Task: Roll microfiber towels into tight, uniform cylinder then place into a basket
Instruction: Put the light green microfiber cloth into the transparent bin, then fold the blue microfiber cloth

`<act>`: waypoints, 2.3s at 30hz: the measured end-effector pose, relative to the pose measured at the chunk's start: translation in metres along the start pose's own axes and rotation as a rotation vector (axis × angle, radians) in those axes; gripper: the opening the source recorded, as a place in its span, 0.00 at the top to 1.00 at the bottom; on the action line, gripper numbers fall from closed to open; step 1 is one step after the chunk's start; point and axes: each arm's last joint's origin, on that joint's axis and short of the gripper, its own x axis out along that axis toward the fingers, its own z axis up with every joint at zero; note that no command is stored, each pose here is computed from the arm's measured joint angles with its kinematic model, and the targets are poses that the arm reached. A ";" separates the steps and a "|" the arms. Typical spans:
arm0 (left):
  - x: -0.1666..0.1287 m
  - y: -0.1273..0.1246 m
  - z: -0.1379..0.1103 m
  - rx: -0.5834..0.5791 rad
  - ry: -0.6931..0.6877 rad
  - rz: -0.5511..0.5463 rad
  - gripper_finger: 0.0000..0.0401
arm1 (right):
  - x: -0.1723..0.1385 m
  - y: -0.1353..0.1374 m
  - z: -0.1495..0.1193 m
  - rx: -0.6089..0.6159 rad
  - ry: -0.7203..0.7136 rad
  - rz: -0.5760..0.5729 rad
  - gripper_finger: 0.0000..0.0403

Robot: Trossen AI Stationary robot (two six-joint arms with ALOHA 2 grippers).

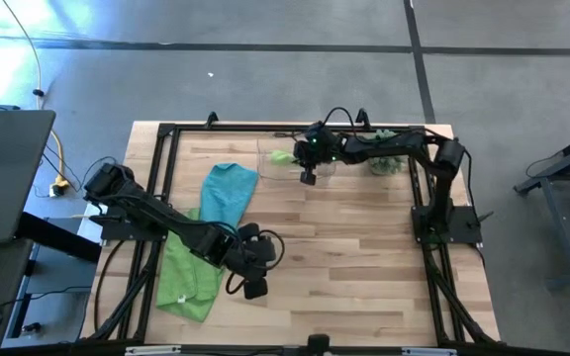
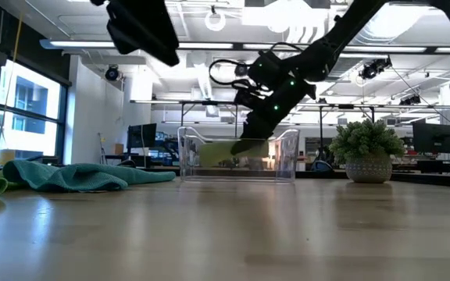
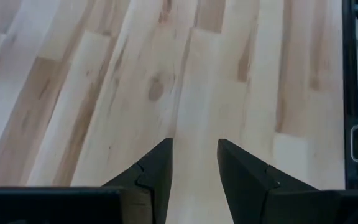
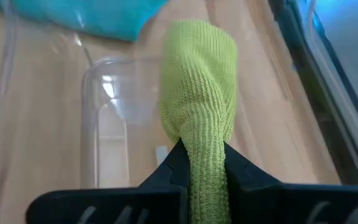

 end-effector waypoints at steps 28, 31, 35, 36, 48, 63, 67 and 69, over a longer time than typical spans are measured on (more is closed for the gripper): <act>-0.014 0.003 0.004 -0.023 -0.046 0.009 0.71 | 0.002 -0.016 0.005 -0.006 0.065 0.003 0.52; -0.014 0.003 0.004 -0.017 -0.044 0.008 0.71 | -0.001 -0.017 0.009 -0.005 0.134 0.029 0.52; -0.014 0.004 0.004 -0.003 -0.040 0.012 0.71 | -0.013 -0.028 0.037 -0.006 0.095 0.023 0.52; -0.014 0.005 0.004 -0.004 -0.037 0.018 0.71 | -0.017 -0.030 0.043 -0.005 0.103 0.027 0.52; -0.013 0.066 -0.005 -0.047 0.145 0.482 0.71 | -0.101 -0.040 0.100 0.033 0.270 0.142 0.52; 0.044 0.165 -0.080 -0.327 0.449 0.568 0.71 | -0.222 0.055 0.103 0.092 0.185 0.332 0.52; 0.053 0.168 -0.085 -0.380 0.380 0.514 0.71 | -0.232 0.091 0.089 0.096 0.149 0.393 0.52; 0.057 0.163 -0.082 -0.402 0.326 0.468 0.71 | -0.236 0.109 0.079 0.095 0.140 0.431 0.52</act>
